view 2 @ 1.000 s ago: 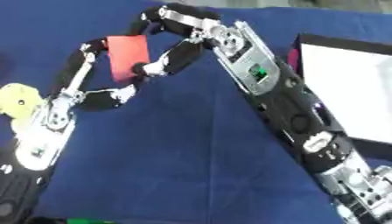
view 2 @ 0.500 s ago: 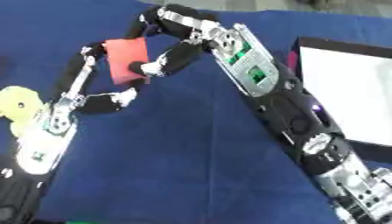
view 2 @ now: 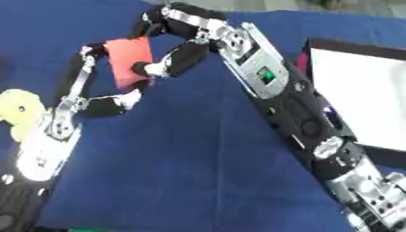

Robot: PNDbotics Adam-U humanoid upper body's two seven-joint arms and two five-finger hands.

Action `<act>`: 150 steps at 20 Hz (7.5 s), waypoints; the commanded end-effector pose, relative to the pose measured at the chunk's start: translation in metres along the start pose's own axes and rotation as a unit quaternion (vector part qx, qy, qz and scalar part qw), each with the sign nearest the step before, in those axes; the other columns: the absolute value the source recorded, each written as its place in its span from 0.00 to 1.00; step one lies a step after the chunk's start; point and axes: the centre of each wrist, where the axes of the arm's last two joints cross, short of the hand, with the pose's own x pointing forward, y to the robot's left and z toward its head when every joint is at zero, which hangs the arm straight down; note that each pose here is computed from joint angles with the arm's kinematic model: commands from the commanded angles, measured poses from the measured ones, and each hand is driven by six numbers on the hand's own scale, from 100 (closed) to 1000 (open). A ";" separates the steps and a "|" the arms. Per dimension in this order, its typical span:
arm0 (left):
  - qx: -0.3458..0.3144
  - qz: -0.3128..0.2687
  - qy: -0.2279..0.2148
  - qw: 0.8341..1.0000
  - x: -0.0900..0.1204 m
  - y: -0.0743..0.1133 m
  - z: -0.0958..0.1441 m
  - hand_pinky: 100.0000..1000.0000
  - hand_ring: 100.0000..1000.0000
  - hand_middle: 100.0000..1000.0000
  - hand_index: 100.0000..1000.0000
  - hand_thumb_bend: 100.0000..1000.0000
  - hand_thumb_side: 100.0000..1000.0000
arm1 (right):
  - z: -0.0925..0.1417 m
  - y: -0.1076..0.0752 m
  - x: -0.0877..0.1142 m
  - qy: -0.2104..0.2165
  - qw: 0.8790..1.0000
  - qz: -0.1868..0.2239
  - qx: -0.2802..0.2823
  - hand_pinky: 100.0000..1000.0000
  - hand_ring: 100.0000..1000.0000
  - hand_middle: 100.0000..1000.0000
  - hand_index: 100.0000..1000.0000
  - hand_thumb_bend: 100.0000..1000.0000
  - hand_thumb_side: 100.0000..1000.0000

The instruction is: Pick up the objects with one hand, pass them to the other hand, and then place them into the box on the other side of the table.

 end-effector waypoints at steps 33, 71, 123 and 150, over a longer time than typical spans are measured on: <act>0.030 0.074 -0.046 0.996 0.010 0.007 -0.015 0.78 0.47 0.25 0.47 0.00 0.11 | 0.002 -0.002 -0.005 -0.036 0.993 0.043 0.101 1.00 1.00 0.99 1.00 0.26 0.00; 0.016 0.095 -0.068 0.993 0.019 -0.005 -0.020 0.77 0.45 0.24 0.48 0.00 0.07 | -0.001 -0.002 -0.006 -0.044 0.997 0.026 0.060 1.00 1.00 0.88 0.98 0.00 0.00; -0.083 -0.048 0.065 0.993 0.000 -0.008 -0.006 0.90 0.77 0.64 0.91 0.41 0.51 | 0.012 -0.024 0.012 -0.039 0.996 -0.074 -0.024 0.95 1.00 0.73 0.77 0.00 0.00; 0.019 -0.040 0.078 0.996 0.009 0.141 0.043 0.88 0.73 0.63 0.83 0.01 0.46 | 0.227 -0.084 -0.016 0.141 0.965 -0.066 -0.213 0.96 1.00 0.77 0.81 0.00 0.00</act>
